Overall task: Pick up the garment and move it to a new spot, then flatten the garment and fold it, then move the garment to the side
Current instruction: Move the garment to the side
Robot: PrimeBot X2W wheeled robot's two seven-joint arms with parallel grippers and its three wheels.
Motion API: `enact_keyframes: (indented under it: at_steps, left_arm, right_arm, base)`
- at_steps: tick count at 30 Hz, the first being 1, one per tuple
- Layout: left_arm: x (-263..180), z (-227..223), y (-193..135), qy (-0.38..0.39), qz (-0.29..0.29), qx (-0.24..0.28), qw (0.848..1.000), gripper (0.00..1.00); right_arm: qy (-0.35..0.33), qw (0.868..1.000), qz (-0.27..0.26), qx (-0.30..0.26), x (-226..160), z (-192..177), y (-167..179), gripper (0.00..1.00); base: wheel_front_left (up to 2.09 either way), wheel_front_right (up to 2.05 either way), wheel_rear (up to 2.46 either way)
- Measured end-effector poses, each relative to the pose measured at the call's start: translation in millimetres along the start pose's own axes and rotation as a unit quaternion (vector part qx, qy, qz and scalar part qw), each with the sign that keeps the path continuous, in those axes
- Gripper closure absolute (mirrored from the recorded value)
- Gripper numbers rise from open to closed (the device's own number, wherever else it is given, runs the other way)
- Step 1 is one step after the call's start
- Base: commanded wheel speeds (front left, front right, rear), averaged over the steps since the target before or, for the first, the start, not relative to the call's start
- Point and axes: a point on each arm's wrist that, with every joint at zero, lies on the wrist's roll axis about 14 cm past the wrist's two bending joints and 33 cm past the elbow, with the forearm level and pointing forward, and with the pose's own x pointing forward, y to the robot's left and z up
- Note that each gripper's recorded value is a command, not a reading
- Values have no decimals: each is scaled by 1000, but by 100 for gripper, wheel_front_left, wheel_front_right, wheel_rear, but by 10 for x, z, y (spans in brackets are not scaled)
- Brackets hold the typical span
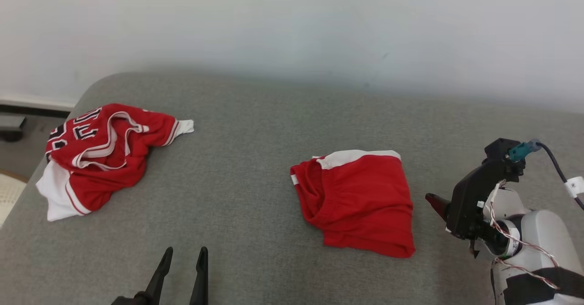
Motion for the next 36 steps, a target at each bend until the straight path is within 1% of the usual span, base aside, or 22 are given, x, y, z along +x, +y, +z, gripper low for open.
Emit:
enact_keyframes:
  at_steps: [5, 10, 15, 25, 26, 27, 28, 29, 30, 31, 32, 36]
  left_arm:
    - [-18, -16, 82, 4, 13, -1, 1000, 0]
    - [-47, -70, 166, 13, 29, -1, 999, 0]
    - [-53, -104, 207, 20, 36, -1, 999, 0]
    - [-41, -167, 224, 30, 45, -5, 999, 0]
    - [-40, -171, 228, 30, 46, -5, 998, 0]
    - [-36, -174, 233, 31, 47, -5, 998, 0]
    - [-33, -177, 236, 31, 48, -5, 998, 0]
    - [-29, -180, 241, 32, 48, -5, 998, 0]
    - [-25, -184, 245, 33, 49, -6, 998, 0]
    - [-19, -186, 247, 33, 50, -7, 998, 0]
    - [-9, -186, 249, 33, 50, -7, 998, 0]
    - [55, -161, 251, 28, 49, -7, 998, 0]
  right_arm:
    - [39, 999, -4, 3, 238, -58, 18, 0]
    - [55, 998, 7, 5, 463, -100, 110, 0]
    - [90, 996, 13, 6, 656, -267, 170, 0]
    - [113, 993, 19, -13, 921, -322, 307, 0]
    - [114, 993, 19, -15, 940, -329, 312, 2]
    - [118, 993, 17, -18, 958, -348, 311, 13]
    - [119, 993, 17, -20, 975, -342, 317, 26]
    - [120, 992, 17, -20, 989, -348, 316, 48]
    - [121, 992, 16, -23, 1004, -350, 314, 66]
    - [120, 992, 14, -27, 1017, -341, 312, 82]
    - [118, 992, 12, -31, 1029, -340, 310, 100]
    - [105, 994, 4, -41, 1045, -306, 276, 100]
  base:
    - [0, 0, 0]
    - [0, 0, 0]
    - [0, 0, 0]
    - [0, 0, 0]
    - [0, 0, 0]
    - [0, 0, 0]
    - [0, 0, 0]
    - [0, 0, 0]
    - [0, 0, 0]
    - [0, 0, 0]
    - [0, 0, 0]
    - [0, 0, 0]
